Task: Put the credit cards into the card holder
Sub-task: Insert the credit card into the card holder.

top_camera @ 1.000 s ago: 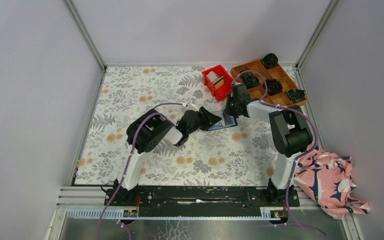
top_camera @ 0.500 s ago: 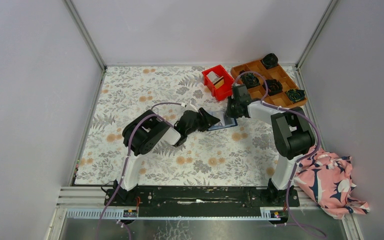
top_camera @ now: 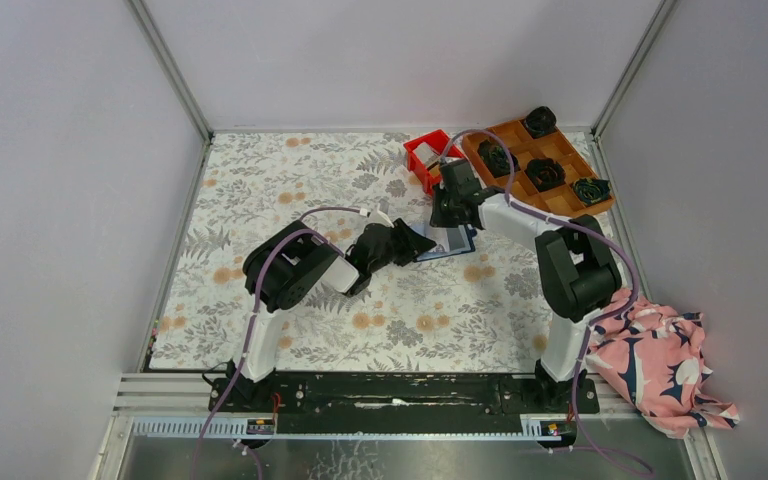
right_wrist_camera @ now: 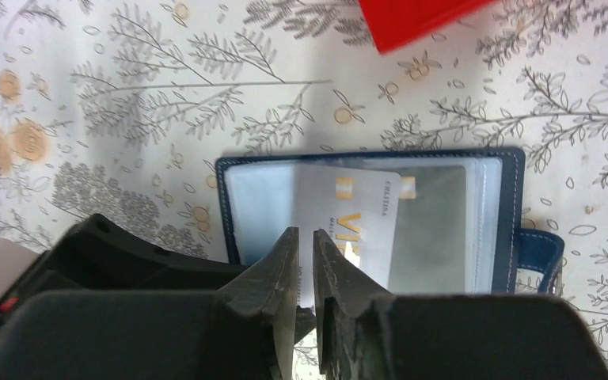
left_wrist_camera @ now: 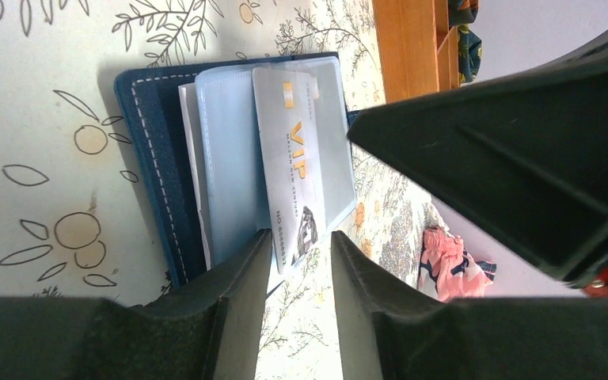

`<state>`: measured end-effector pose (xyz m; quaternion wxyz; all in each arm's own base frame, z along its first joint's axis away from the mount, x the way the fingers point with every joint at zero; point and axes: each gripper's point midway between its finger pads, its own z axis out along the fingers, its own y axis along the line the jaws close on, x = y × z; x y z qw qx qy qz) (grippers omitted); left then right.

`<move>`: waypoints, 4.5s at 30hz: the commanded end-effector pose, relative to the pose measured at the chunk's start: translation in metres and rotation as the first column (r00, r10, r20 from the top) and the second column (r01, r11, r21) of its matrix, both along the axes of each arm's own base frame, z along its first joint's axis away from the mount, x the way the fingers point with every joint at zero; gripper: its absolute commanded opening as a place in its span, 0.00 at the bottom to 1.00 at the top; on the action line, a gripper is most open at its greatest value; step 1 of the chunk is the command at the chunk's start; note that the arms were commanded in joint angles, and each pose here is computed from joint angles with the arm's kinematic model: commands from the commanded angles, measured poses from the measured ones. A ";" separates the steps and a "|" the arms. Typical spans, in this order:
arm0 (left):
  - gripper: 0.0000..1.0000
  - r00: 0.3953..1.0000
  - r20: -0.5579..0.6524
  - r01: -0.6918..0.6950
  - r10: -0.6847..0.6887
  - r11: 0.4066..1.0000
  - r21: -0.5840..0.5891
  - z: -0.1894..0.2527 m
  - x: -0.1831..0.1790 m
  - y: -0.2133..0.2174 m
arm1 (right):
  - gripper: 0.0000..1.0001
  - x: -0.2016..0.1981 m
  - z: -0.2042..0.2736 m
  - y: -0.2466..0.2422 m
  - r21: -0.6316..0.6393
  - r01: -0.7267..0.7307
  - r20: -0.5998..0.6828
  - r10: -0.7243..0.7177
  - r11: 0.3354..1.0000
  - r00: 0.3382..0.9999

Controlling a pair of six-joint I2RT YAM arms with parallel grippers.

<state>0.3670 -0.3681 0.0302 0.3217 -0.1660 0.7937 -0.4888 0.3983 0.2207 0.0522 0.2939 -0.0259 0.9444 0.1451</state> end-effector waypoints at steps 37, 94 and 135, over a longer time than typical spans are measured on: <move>0.33 0.993 -0.108 0.060 -0.047 0.992 0.115 -0.052 -0.026 0.006 | 0.19 -0.007 -0.033 0.017 -0.170 -0.060 -0.092 0.045 0.984 0.995; 0.13 0.986 -0.166 0.040 -0.002 0.973 0.227 -0.061 -0.024 0.003 | 0.22 -0.007 0.016 -0.011 -0.205 -0.005 0.057 0.017 0.979 0.998; 0.09 0.994 -0.108 0.067 -0.030 0.932 0.356 -0.047 -0.012 -0.004 | 0.24 -0.033 -0.033 -0.124 -0.249 0.224 -0.051 -0.244 0.942 0.968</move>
